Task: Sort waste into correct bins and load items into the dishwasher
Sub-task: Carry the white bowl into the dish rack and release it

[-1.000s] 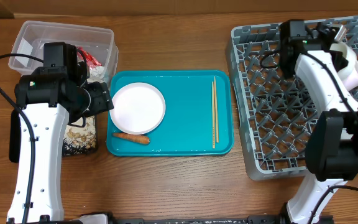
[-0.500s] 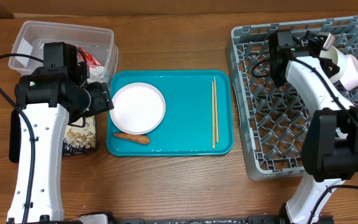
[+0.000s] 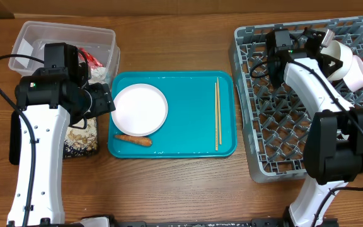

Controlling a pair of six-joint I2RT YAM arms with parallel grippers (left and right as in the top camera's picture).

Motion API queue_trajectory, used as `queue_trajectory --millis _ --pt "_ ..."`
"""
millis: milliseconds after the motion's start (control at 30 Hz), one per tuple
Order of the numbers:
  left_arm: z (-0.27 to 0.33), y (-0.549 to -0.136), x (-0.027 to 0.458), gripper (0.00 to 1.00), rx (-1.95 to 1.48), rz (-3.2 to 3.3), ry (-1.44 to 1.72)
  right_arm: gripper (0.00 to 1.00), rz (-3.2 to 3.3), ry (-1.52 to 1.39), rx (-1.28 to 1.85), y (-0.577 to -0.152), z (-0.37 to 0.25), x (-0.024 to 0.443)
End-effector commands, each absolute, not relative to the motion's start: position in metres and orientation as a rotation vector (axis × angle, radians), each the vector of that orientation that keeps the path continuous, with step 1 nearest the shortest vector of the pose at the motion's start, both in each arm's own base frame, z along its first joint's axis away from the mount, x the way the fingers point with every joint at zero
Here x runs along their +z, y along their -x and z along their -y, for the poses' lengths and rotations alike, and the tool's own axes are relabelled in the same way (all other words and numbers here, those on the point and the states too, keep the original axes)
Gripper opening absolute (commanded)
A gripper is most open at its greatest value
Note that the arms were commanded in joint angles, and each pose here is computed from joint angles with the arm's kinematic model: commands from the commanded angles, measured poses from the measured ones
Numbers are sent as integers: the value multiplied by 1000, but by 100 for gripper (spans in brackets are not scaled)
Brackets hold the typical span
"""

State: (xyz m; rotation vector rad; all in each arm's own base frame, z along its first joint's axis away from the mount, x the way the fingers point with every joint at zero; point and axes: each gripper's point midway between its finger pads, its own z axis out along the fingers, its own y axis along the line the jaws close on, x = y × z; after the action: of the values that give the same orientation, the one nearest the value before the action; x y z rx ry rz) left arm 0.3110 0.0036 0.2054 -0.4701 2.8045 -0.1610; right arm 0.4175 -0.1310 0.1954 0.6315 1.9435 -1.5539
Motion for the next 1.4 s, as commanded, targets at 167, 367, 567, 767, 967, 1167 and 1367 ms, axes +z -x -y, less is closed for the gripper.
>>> queue_trajectory --millis 167,367,567,767,967,1167,1367 --pt "-5 -312 214 74 -159 -2782 475 4 -1957 -643 -1522 -420 130 187" --pt "-5 -312 214 74 -159 -2780 475 4 -1976 -649 -1493 -421 129 181" --pt "-5 -312 214 74 -159 -2781 475 4 -1986 -646 -1487 -420 129 176" --pt "-5 -312 214 74 -159 -2781 475 4 -1979 -630 -1464 -424 119 176" --pt "-5 -312 214 74 -159 -2781 475 9 -2026 -592 -1363 -434 96 167" --pt "-6 -312 214 74 -158 -2781 475 29 -2134 -540 -1218 -442 68 148" --pt "-6 -312 214 74 -158 -2781 475 54 -2171 -493 -1233 -437 61 145"
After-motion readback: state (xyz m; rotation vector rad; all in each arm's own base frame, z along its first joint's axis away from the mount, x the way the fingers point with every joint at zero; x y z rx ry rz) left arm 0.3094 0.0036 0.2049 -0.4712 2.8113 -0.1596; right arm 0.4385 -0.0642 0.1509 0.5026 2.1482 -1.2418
